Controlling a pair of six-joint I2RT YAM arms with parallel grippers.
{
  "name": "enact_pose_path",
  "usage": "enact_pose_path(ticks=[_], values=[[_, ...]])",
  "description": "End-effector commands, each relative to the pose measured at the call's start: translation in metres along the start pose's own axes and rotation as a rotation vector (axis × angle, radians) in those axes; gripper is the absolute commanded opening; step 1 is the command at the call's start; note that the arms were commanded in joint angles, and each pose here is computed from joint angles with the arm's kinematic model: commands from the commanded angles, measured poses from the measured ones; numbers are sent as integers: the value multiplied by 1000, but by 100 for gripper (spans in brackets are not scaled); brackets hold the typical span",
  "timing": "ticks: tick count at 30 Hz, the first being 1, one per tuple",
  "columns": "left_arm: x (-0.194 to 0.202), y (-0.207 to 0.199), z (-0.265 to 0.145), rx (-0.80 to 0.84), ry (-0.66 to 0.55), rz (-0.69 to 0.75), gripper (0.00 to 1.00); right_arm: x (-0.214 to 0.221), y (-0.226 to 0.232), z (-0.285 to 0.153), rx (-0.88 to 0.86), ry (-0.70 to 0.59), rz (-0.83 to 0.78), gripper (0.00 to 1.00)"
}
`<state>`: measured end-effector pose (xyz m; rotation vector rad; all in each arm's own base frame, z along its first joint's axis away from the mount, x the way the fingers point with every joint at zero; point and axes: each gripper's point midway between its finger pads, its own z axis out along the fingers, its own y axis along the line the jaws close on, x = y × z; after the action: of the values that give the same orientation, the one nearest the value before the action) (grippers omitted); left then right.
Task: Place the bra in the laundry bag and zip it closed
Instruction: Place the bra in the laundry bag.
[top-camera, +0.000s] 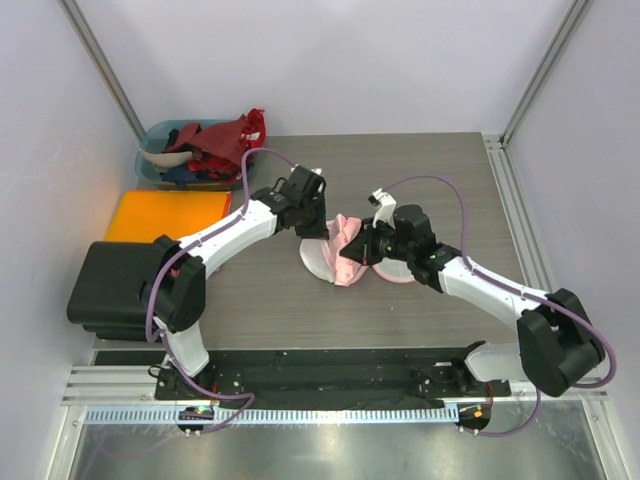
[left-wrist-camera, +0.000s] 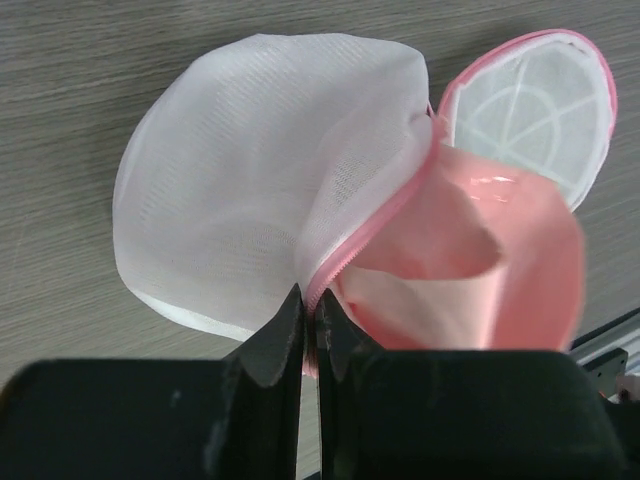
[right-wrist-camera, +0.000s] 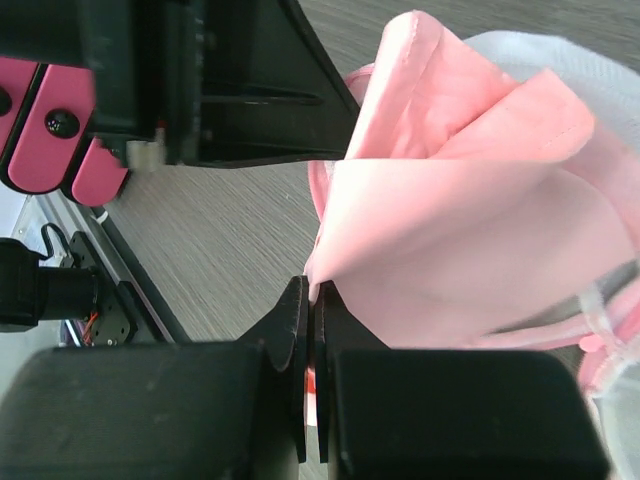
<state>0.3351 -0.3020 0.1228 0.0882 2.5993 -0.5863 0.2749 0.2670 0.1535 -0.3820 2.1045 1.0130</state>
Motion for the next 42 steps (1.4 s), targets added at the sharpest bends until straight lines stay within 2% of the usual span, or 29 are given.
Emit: enact_pose_path(ticks=[1, 3, 5, 9, 20, 24, 31, 34, 39, 40, 42], values=[[-10, -21, -17, 97, -44, 1, 7, -18, 19, 11, -126, -75, -25, 1], [-8, -22, -16, 102, -46, 0, 7, -18, 21, 15, -150, -67, -21, 1], [-9, -24, -17, 111, -50, -2, 0, -16, 19, 16, -146, -58, -21, 1], [-9, -28, -25, 136, -71, -7, 0, -2, 1, 23, -75, -30, -2, 1], [31, -58, -39, 226, 8, 16, 0, -17, -25, 62, -12, -129, 159, 1], [47, -60, -38, 227, 41, 25, 0, -30, -30, 62, 7, -156, 188, 1], [56, -62, -37, 236, 71, 52, 0, -44, -7, 50, -183, -156, 301, 1], [61, -60, -36, 224, 80, 56, 0, -56, -4, 47, -224, -197, 354, 1], [70, -45, -32, 165, 80, 62, 0, -56, -6, 59, -249, -154, 368, 1], [71, -40, -30, 138, 87, 65, 1, -50, -10, 62, -245, -140, 388, 1], [65, -39, -31, 122, 68, 73, 9, -48, -10, 64, -254, -132, 388, 1]])
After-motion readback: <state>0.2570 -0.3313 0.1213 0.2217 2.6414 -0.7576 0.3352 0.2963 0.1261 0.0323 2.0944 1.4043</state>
